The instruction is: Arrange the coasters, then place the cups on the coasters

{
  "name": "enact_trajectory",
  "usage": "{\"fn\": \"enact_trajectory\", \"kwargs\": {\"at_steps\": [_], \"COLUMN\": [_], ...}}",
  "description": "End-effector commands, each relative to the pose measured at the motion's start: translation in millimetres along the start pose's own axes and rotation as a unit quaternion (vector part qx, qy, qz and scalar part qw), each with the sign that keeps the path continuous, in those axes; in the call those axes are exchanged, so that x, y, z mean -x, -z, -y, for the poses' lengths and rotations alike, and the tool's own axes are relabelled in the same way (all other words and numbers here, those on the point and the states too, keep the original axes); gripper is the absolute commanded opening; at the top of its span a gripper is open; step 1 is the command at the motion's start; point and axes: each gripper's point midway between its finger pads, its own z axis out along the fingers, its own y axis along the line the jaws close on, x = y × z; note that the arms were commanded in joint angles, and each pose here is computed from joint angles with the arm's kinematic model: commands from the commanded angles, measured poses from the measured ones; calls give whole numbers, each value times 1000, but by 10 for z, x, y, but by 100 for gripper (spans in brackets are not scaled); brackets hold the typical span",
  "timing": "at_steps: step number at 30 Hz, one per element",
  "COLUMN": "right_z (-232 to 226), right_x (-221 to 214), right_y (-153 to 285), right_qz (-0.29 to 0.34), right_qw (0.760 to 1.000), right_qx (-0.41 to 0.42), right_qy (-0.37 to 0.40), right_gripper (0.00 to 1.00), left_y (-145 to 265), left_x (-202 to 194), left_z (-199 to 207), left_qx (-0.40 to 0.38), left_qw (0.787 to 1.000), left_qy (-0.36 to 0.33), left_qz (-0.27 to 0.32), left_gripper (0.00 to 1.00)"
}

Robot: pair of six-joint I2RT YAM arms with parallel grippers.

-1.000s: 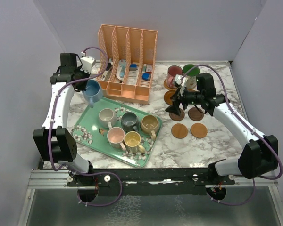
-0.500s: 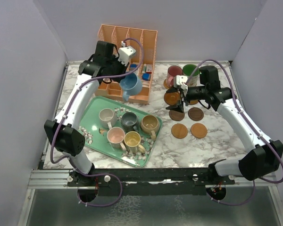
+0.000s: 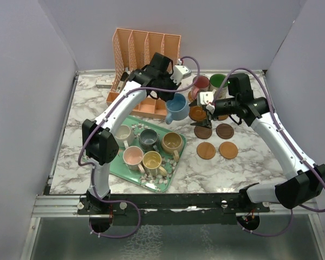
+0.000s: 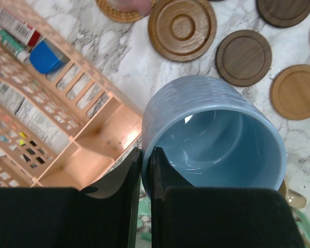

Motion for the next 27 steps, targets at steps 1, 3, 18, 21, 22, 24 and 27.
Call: {"fn": "enact_trajectory", "kwargs": {"at_steps": [1, 3, 18, 21, 22, 24, 27], "right_z": [4, 23, 720, 879, 934, 1003, 1038], "right_x": [-116, -214, -586, -596, -608, -670, -772], "right_y": [71, 84, 298, 368, 402, 433, 435], "right_qz": [-52, -74, -82, -79, -81, -89, -100], "right_qw": [999, 997, 901, 877, 867, 849, 829], "right_qx": [-3, -13, -323, -365, -380, -401, -417], "right_qy": [17, -2, -278, -303, -312, -332, -359], "right_gripper": [71, 71, 66, 66, 66, 66, 64], "left_y": [109, 43, -233, -231, -232, -207, -156], "left_x": [517, 541, 805, 860, 874, 918, 977], "left_z": [278, 323, 184, 186, 193, 215, 237], "left_qx": [-30, -32, 35, 48, 51, 57, 81], "left_qw": [997, 997, 987, 981, 979, 976, 971], "left_qy": [-21, -17, 110, 131, 138, 148, 155], "left_qz": [72, 70, 113, 132, 139, 152, 166], "left_gripper": [0, 0, 0, 0, 0, 0, 0]}}
